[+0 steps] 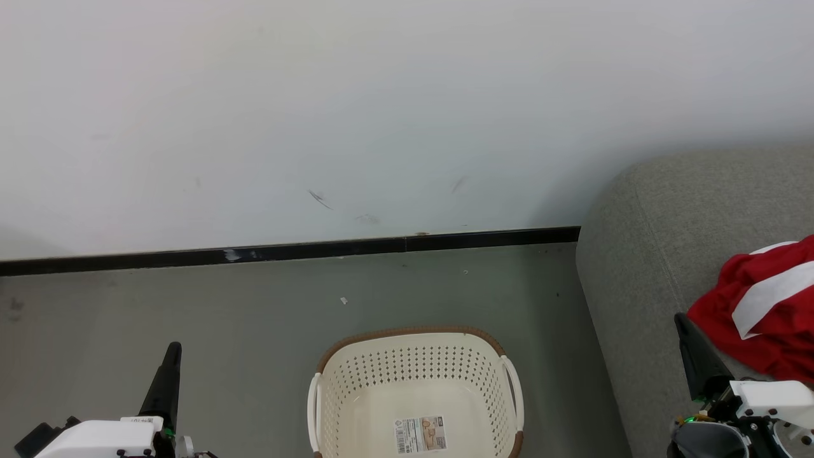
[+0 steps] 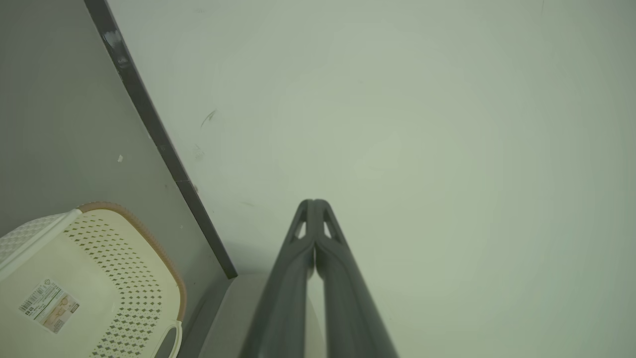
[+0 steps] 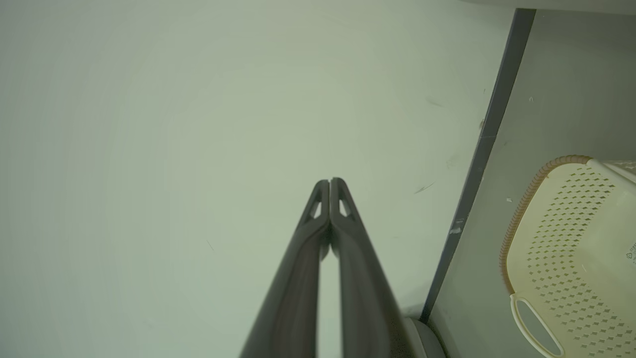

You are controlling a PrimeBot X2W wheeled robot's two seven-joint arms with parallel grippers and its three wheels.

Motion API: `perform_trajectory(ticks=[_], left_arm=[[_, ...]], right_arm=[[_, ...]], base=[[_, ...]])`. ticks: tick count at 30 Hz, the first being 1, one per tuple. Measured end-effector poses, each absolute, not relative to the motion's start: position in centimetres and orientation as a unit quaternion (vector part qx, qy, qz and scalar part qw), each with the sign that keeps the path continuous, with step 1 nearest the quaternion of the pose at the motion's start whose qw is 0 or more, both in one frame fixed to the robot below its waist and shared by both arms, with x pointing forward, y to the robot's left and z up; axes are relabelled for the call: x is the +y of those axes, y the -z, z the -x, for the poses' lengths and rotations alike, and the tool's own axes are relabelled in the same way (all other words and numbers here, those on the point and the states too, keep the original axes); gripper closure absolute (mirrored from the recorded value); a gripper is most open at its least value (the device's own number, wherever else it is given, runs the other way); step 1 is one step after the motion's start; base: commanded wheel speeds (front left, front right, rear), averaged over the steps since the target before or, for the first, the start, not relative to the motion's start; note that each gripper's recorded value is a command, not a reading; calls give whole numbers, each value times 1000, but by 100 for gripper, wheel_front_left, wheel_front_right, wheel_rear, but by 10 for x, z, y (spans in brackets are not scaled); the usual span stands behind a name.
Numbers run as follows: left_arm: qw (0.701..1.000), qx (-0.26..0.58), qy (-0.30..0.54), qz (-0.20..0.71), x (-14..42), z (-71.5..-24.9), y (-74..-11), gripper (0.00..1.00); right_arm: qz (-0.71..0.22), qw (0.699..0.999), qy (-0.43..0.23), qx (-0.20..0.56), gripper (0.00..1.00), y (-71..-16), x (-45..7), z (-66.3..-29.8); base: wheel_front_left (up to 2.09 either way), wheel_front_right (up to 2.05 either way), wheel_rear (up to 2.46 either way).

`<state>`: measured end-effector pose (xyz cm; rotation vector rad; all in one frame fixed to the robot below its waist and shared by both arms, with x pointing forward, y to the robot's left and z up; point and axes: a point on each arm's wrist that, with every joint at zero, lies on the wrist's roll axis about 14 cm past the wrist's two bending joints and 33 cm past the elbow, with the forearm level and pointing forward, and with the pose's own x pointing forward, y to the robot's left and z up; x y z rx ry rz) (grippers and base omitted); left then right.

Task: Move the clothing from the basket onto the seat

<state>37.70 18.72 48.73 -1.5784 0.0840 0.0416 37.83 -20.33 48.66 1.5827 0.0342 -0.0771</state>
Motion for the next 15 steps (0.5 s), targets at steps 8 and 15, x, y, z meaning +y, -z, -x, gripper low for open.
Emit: perform_trajectory(ticks=[8,15], left_arm=[[703,38,-19,710,187,-377,-487,100],[703,38,-19,710,187,-377,-487,100]], right_arm=[[-711,702,35,15,100,-487,-203,-378],[-711,702,35,15,100,-487,-203,-378]], base=[[0,0,0],[0,0,0]])
